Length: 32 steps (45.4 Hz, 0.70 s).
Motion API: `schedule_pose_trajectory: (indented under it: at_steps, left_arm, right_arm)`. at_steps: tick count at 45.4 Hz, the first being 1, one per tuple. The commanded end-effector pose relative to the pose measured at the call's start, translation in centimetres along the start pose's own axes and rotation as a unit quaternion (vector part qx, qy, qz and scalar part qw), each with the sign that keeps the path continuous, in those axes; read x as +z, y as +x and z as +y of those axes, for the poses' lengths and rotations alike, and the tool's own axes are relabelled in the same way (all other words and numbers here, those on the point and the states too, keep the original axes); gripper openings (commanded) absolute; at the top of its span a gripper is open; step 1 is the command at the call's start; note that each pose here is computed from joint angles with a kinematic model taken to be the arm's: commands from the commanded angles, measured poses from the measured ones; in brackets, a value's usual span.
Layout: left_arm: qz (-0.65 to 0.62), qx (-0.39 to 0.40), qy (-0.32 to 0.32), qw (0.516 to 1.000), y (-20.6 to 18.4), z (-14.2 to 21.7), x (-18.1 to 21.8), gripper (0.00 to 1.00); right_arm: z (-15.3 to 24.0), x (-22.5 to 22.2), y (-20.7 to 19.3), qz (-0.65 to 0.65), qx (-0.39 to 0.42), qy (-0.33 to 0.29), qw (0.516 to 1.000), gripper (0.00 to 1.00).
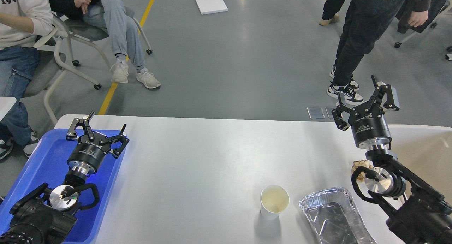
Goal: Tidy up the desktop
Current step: 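Raise the right gripper off the table edge near the bin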
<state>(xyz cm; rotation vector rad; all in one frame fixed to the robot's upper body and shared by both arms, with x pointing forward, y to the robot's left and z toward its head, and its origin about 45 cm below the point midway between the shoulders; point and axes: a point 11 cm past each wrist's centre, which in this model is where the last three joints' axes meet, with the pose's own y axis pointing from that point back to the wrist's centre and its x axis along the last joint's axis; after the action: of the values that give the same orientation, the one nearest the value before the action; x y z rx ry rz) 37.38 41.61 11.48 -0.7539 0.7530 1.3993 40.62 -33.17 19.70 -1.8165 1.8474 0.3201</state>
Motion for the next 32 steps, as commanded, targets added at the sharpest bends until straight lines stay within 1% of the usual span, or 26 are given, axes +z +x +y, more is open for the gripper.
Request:
schedule_pose_trajectory:
  at_steps: [1,32]
  left_arm:
    - [-0.001,0.000,-0.001,1.000,0.0,0.0,0.0,1.00]
    - [-0.001,0.000,0.000,1.000,0.0,0.0,0.0,1.00]
  right_arm:
    - [-0.1,-0.1,0.3,0.004,0.003,0.001,1.000,1.00]
    - [0.1,-0.4,1.4,0.016,0.014,0.000,1.000,1.00]
